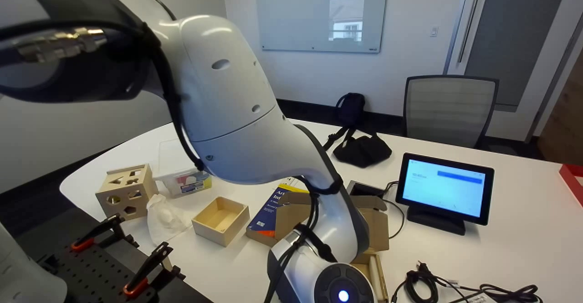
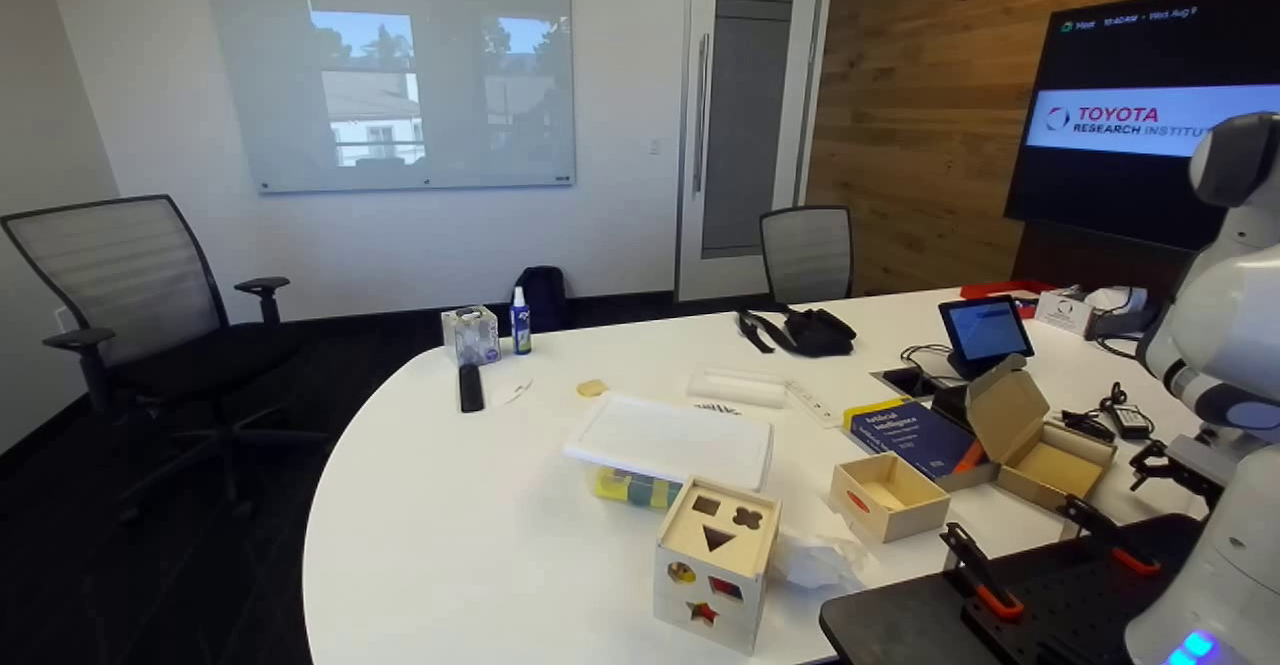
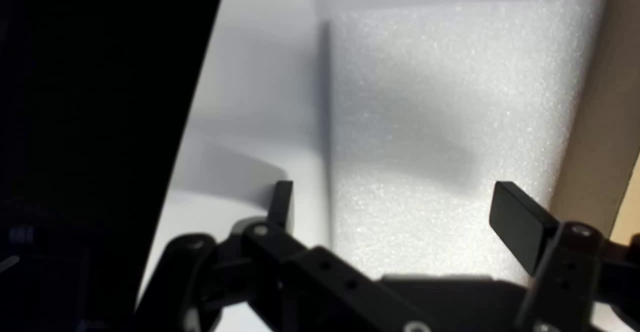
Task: Put the white foam in the brown box
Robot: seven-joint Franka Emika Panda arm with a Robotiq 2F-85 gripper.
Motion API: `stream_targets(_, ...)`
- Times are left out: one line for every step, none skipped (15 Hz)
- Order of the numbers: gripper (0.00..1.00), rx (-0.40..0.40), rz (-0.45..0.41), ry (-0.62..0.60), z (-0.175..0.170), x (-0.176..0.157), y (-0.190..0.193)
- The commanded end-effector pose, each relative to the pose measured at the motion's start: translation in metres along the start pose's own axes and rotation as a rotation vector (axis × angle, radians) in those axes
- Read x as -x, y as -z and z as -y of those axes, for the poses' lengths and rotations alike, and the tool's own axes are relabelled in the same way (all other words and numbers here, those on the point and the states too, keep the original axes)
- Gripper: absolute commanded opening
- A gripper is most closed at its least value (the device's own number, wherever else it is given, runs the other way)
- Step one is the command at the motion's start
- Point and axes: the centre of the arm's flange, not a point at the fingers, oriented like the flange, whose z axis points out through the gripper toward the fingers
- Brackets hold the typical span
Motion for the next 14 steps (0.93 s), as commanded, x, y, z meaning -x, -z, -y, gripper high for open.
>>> stream_targets(1.00, -0.007, 0.004, -0.023, -0.004, -0.005, -0.006)
stream_targets(1.00, -0.010, 0.005, -0.025, -0.005, -0.005, -0.007)
stream_targets(1.00, -0.013, 0.007, -0.027, -0.005, -0.005, -0.007)
stream_targets(1.00, -0.014, 0.008, -0.028, -0.004, -0.005, -0.007)
stream_targets(1.00, -0.015, 0.009, -0.027, -0.003, -0.005, -0.006)
stream_targets(1.00, -0.013, 0.008, -0.027, -0.002, -0.005, -0.006)
stream_targets(1.00, -0.015, 0.007, -0.026, -0.002, -0.004, -0.005)
stream_targets(1.00, -0.017, 0.006, -0.025, -0.001, -0.004, -0.006)
stream_targets(1.00, -0.020, 0.010, -0.024, 0.001, -0.003, -0.007)
stream_targets(1.00, -0.020, 0.012, -0.023, 0.003, -0.002, -0.008)
stream_targets(1.00, -0.020, 0.014, -0.020, 0.005, -0.001, -0.009)
stream_targets(1.00, -0.023, 0.012, -0.019, 0.008, -0.001, -0.009)
stream_targets(1.00, -0.025, 0.015, -0.017, 0.010, -0.001, -0.010)
stream_targets(1.00, -0.027, 0.014, -0.015, 0.013, -0.002, -0.011)
